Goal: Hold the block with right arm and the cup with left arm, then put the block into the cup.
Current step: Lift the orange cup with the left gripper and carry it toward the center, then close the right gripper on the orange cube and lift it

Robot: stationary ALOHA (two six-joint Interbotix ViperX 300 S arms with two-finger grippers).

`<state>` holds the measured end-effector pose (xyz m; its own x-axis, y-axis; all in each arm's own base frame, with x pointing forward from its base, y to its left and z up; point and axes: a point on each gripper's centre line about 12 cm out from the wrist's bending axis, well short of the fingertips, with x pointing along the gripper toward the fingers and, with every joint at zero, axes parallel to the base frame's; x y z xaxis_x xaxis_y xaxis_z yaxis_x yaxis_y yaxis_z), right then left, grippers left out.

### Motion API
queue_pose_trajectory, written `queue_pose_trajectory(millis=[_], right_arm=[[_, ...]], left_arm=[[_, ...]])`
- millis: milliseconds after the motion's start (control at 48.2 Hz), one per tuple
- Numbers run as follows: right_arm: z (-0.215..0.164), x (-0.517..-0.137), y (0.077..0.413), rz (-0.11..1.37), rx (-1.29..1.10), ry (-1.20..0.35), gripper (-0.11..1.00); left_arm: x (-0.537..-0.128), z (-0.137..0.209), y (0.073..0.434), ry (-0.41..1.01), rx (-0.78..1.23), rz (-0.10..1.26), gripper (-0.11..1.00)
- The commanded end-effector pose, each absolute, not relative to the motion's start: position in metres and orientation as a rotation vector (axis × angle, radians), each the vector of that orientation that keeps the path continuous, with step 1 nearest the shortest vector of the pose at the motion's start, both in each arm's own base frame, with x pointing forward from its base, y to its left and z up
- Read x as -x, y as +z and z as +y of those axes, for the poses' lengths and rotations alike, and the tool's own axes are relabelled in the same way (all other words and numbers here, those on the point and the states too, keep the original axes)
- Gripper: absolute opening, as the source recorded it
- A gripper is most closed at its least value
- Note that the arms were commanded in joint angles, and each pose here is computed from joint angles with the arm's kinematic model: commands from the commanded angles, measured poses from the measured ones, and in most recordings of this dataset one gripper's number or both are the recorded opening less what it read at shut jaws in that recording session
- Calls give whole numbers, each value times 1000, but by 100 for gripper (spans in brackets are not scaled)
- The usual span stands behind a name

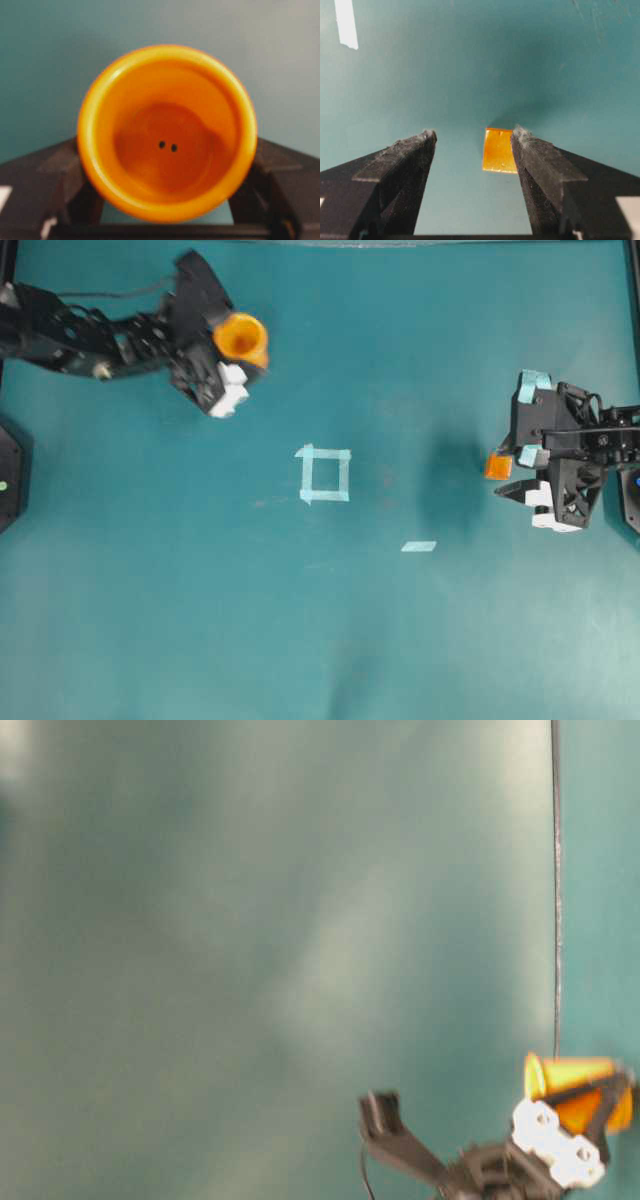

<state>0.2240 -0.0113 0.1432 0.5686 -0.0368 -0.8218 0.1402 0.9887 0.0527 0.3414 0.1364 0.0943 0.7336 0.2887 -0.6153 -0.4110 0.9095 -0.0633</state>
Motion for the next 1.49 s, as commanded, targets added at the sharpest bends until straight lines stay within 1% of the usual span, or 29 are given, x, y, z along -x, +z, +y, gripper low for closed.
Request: queue_pose_trajectory(millis=[0,125,249,519,706,996,1142,1225,1266,1308,1474], right_arm=[[-14,-231,151,930,-121,-113,63],[-22,-229,146,945,-132,-143,63],[-28,-226,140,968,-141,-168,63],[-28,-230,125,998,-176,-182,63],[-27,-227,118,1001,-204,-196,63],[-27,-221,112,1004,-239,-213,63],[-27,-224,113,980,-234,-209,58],[-27,-224,113,977,-234,-209,50],[-27,-224,113,977,-232,-208,43],[-27,-224,113,977,-232,-208,40],[-28,-230,119,936,-227,-202,40]], left_arm=[[-368,119,111,323,169,585,63],[-393,99,118,257,145,585,63],[-414,81,120,208,133,632,63],[-446,51,123,133,107,719,63],[-457,37,126,102,95,735,63],[-458,33,126,95,92,732,63],[-458,33,127,95,92,730,63],[-459,33,127,95,93,727,63],[-458,33,126,95,94,730,63],[-458,32,126,94,93,732,63],[-459,30,127,88,91,728,63]])
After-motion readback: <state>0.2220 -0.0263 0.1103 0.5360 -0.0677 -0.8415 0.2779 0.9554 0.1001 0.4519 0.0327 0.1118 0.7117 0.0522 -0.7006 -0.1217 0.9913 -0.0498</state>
